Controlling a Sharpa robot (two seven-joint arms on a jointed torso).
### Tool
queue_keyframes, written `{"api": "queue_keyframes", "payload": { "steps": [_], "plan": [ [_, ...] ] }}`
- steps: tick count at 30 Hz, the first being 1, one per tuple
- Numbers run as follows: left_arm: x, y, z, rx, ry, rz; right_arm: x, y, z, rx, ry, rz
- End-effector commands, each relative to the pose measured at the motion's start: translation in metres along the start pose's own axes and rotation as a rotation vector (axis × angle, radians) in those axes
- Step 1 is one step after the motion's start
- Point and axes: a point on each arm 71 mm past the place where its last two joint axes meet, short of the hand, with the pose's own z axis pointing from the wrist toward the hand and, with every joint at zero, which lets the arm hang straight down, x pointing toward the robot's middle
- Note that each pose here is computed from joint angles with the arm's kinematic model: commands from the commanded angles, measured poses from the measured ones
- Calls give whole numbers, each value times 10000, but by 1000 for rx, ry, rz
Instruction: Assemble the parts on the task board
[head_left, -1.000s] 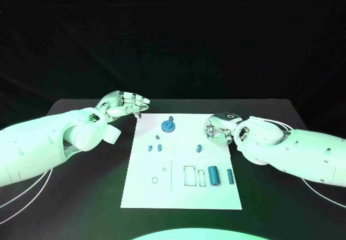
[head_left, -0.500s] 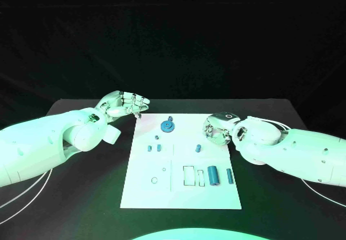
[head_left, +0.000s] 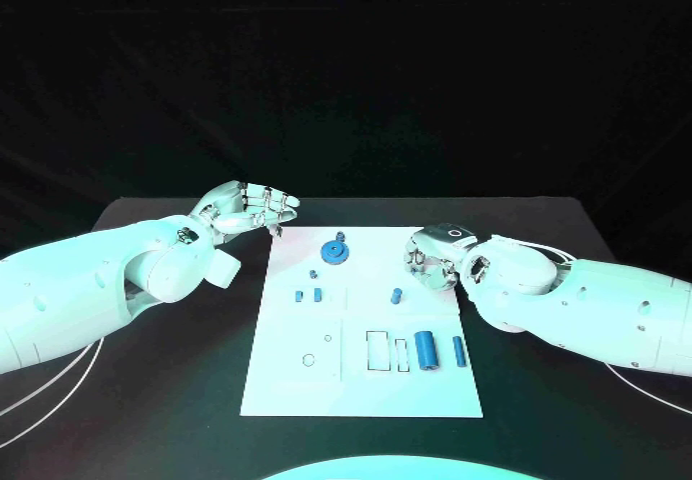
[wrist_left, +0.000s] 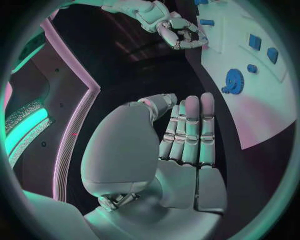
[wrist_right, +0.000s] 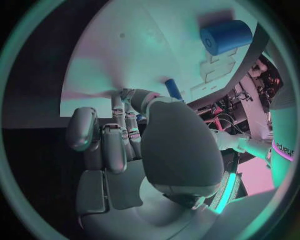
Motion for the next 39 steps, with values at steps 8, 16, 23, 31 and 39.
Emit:
{"api": "queue_keyframes", "payload": {
  "steps": [8, 16, 23, 31, 39],
  "plan": [
    [13, -17, 4, 9, 5, 5, 8, 57, -29, -15, -54, 7],
    [11, -14, 6, 7, 5, 5, -27, 68, -66, -21, -86, 27],
    [6, -11, 8, 6, 4, 6, -70, 74, -104, -26, -104, 38],
    [3, -9, 10, 6, 4, 6, -140, 49, -154, -22, -125, 52],
    [3, -10, 10, 7, 3, 6, -206, 204, -257, -60, -142, 101]
  ]
}}
